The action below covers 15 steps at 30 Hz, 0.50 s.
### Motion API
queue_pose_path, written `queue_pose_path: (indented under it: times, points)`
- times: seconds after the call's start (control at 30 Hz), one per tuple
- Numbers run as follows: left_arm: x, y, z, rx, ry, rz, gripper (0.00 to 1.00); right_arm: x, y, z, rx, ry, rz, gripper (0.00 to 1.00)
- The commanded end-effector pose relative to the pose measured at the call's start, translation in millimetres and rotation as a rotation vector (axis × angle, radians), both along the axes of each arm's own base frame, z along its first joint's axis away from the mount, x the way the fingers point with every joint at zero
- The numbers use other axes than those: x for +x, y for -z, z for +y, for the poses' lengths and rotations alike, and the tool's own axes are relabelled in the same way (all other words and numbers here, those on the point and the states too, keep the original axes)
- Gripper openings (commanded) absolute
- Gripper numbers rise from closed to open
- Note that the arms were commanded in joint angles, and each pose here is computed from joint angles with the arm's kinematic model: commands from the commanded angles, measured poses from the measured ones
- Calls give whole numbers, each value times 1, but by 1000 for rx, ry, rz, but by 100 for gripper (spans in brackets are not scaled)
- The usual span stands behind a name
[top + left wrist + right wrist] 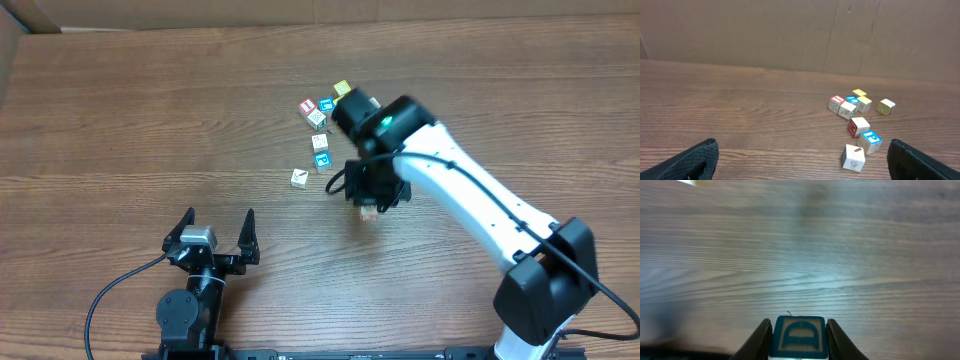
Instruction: Flip 3 blocks
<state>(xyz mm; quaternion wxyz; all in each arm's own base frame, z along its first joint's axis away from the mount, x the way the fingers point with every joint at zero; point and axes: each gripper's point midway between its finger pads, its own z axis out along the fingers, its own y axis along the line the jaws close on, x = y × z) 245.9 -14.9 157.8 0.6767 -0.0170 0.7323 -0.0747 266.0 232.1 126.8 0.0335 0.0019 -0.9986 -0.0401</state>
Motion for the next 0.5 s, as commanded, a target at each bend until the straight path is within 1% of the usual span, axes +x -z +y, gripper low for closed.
queue_pose_path:
  times: [0.0, 0.07, 0.13, 0.27, 0.47]
  points:
    - [0, 0, -1, 16, 7, -4, 100, 0, 17, -10, -100, 64, -36, 58]
    - [0, 0, -1, 16, 7, -4, 100, 1, 23, -9, -94, 65, -42, 70]
    - [0, 0, -1, 16, 7, -4, 100, 4, 28, -7, -85, 66, -53, 74]
    - [0, 0, -1, 16, 7, -4, 100, 4, 33, -7, -82, 67, -55, 77]
    - [0, 0, -1, 16, 7, -4, 100, -14, 49, -23, -141, 62, 9, 74]
